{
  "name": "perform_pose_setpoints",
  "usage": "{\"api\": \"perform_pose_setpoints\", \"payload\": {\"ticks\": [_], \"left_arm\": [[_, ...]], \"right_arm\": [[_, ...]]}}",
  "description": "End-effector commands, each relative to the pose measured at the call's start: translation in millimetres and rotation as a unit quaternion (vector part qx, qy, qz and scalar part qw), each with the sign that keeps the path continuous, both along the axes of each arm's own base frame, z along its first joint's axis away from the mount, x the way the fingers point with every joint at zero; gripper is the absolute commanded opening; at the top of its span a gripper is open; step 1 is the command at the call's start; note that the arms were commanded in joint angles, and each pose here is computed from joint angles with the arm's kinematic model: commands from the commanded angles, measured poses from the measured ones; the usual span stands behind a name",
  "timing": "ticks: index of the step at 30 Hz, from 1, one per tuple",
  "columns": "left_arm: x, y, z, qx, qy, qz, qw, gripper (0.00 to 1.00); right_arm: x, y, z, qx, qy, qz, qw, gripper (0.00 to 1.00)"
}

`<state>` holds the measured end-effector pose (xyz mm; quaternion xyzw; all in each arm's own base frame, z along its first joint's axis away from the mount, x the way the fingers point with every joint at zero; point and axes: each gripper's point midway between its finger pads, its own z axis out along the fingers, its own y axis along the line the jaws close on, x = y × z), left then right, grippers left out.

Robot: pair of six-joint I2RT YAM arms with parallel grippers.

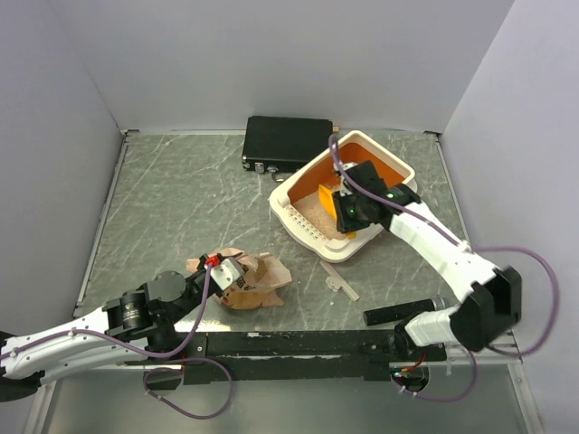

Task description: Fill the litter box with clean litter

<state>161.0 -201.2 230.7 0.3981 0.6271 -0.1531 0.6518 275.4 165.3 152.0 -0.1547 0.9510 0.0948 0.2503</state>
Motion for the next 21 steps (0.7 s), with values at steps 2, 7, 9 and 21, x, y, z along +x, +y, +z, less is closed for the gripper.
{"api": "perform_pose_setpoints", "payload": {"ticks": [2,7,9,21], "left_arm": [[-3,-7,29,-0.047,-0.006,-0.011,0.999,0.05],[1,-9,26,-0.006,0.002,-0.004,1.0,0.24],[3,-7,33,0.0,0.004,0.005,1.0,0.29],[-1,-1,93,-0.041,0.0,0.003,0.999,0.52]], "right_arm": [[-9,-17,31,-0.011,-0.042,-0.015,0.999,0.0],[-6,-22,25,-0.058,-0.031,-0.003,0.998,0.0],[-7,-31,26,-0.107,-0.029,-0.01,0.994,0.0],[-17,-17,97,-0.048,-0.117,0.0,0.992,0.0]]}}
